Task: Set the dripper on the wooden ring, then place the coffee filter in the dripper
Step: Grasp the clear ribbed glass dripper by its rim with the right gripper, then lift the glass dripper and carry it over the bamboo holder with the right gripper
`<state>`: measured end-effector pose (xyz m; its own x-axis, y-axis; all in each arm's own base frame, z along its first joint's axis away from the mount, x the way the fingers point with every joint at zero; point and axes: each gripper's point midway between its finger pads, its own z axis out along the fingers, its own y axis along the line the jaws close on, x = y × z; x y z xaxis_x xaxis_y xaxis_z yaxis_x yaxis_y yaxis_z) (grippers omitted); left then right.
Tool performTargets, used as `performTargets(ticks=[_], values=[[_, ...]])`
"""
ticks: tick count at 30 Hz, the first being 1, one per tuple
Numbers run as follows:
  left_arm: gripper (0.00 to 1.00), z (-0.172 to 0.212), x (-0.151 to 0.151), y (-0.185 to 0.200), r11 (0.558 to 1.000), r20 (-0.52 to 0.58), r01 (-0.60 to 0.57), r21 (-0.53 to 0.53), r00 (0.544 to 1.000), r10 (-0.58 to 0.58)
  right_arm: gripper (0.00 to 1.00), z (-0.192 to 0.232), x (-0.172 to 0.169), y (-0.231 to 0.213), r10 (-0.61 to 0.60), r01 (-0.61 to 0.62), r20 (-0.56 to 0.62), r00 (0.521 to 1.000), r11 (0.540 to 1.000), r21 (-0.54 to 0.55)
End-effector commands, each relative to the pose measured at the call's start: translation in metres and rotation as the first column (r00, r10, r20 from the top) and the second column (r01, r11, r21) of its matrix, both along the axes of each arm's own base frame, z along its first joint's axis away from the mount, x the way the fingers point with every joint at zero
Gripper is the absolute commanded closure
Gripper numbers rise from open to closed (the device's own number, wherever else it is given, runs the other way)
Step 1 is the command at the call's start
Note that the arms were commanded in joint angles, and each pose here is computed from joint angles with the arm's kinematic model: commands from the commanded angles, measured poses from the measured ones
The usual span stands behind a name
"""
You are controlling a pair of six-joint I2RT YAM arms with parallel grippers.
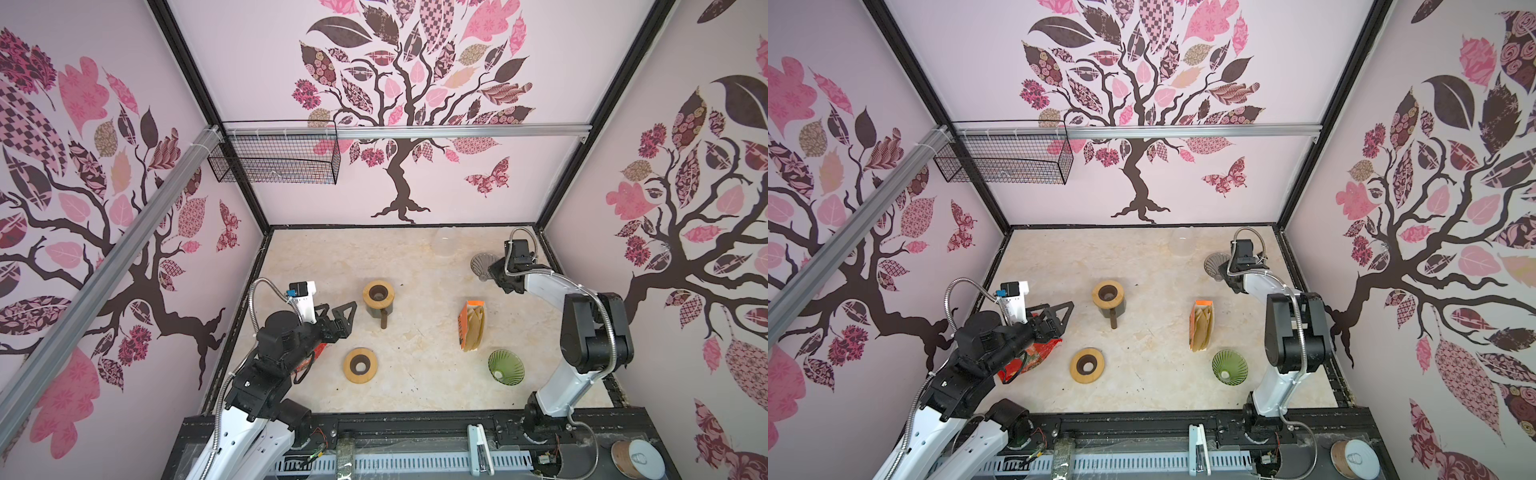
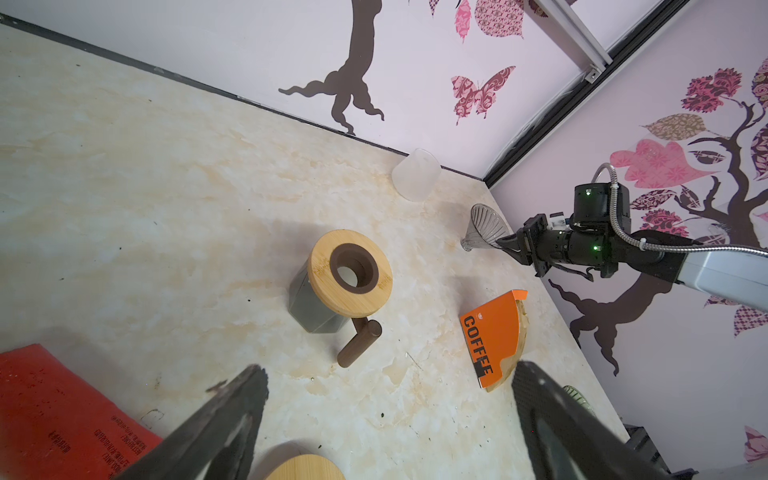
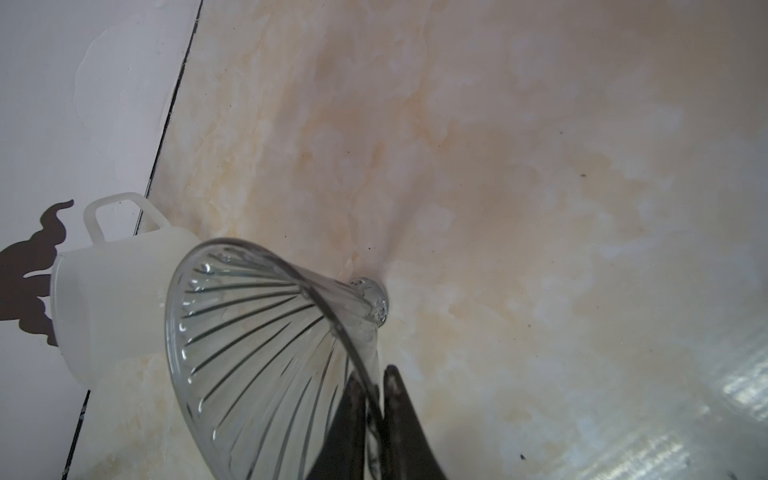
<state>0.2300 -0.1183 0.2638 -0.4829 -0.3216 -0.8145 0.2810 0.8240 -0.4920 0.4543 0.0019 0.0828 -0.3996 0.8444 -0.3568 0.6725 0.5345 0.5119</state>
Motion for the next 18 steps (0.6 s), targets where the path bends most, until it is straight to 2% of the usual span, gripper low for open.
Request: performTargets(ticks=[1, 9, 18], values=[[0.05, -0.007, 0.002, 0.0, 1.0, 0.001, 0.006, 0.017, 1.0, -0.006, 0.88, 0.0, 0.007, 0.001, -0.004, 0.004, -0.014, 1.0, 1.0, 0.009], [0.05, -0.007, 0.002, 0.0, 1.0, -0.001, 0.004, 0.019, 1.0, -0.004, 0.92, 0.015, 0.006, -0.001, -0.006, 0.006, 0.032, 0.999, 1.0, -0.002], [0.05, -0.01, 0.005, 0.002, 1.0, -0.01, -0.012, 0.018, 1.0, 0.012, 0.97, 0.06, 0.0, -0.002, 0.03, -0.024, 0.167, 0.985, 0.999, -0.038]])
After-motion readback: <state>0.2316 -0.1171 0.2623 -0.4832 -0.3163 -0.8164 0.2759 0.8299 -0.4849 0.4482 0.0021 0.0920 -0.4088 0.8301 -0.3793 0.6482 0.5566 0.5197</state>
